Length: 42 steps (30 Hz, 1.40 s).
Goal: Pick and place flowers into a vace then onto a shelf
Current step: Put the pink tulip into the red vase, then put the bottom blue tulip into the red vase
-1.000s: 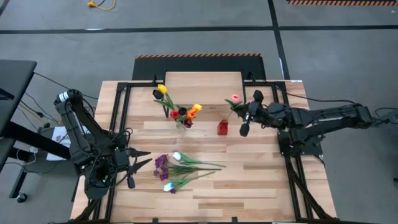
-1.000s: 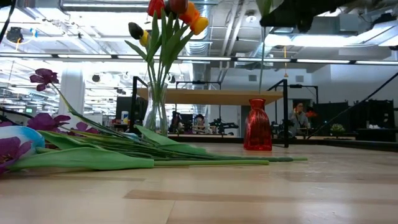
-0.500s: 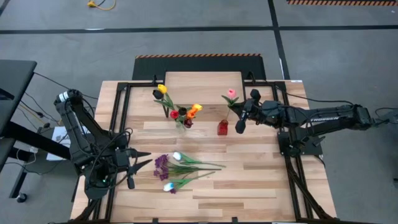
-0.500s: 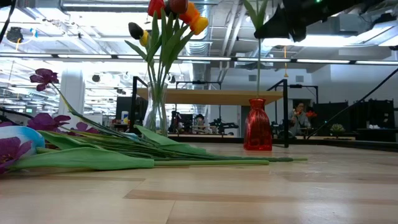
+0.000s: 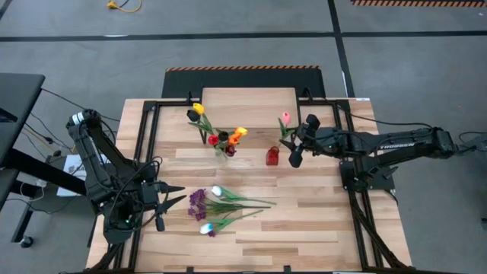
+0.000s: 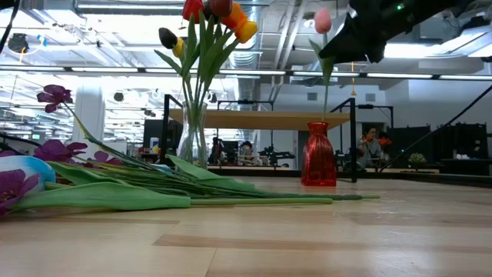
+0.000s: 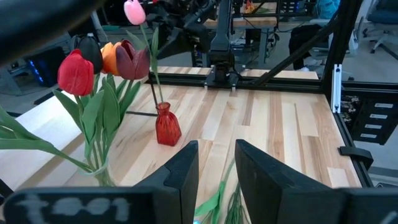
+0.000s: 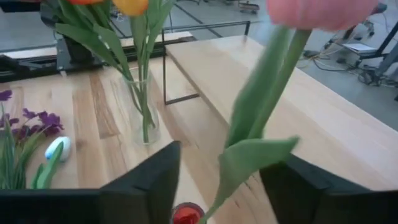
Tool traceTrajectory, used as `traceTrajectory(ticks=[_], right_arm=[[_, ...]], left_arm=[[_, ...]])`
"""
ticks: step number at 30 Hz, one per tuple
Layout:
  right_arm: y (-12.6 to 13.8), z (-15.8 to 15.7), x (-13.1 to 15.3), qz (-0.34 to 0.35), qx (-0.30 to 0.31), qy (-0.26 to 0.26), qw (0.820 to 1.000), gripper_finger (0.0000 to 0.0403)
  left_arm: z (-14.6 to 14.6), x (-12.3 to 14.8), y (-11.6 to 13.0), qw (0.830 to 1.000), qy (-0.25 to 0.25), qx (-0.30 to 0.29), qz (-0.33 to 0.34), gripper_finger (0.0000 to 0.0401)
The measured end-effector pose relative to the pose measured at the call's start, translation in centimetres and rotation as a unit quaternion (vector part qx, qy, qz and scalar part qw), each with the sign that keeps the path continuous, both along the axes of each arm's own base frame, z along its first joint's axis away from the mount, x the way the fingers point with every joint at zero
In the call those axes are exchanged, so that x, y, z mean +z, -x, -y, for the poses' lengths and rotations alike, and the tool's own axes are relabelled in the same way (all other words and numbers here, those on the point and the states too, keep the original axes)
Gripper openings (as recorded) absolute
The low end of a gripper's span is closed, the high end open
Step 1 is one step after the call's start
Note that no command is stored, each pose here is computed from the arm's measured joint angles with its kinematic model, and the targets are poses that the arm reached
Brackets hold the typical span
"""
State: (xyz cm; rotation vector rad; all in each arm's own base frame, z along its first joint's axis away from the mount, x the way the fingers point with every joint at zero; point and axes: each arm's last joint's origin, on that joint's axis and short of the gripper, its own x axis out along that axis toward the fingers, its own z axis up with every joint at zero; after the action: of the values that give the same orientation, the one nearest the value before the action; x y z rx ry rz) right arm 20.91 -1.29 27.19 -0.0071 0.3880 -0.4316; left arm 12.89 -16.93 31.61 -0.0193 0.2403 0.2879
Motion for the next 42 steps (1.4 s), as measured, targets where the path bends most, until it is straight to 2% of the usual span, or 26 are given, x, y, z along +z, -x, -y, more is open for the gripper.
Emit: traceTrajectory(ticks=[5, 11, 19, 26, 32, 37, 42], right_arm=[[0.3, -0.2, -0.5, -0.036, 0.004, 0.000, 0.999, 0.0261], [0.9, -0.2, -0.8, -0.094, -0.009, -0.020, 0.995, 0.0291], [1.6, -0.3, -0.8, -0.138, -0.018, -0.038, 0.989, 0.0297], [2.0, -1.7, -1.2, -0.165, 0.005, -0.050, 0.985, 0.0297], [2.2, -4.0, -1.3, -0.158, 0.054, -0.078, 0.983, 0.0297], [2.6, -6.4, -1.4, -0.146, 0.080, -0.121, 0.979, 0.0297], [1.8, -9.5, -2.4, -0.148, 0.119, -0.139, 0.972, 0.0297]], left_arm=[[0.0, 0.0, 0.0, 1.000, 0.001, -0.001, -0.001, 0.0096], [0.0, 0.0, 0.0, 1.000, 0.001, -0.001, -0.001, 0.0096], [0.0, 0.0, 0.0, 1.000, 0.000, -0.001, -0.001, 0.0096], [0.0, 0.0, 0.0, 1.000, 0.000, -0.001, -0.001, 0.0096], [0.0, 0.0, 0.0, 1.000, 0.000, -0.001, -0.001, 0.0096], [0.0, 0.0, 0.0, 1.000, 0.000, -0.001, -0.001, 0.0096], [0.0, 0.0, 0.0, 1.000, 0.001, -0.002, -0.001, 0.0096]])
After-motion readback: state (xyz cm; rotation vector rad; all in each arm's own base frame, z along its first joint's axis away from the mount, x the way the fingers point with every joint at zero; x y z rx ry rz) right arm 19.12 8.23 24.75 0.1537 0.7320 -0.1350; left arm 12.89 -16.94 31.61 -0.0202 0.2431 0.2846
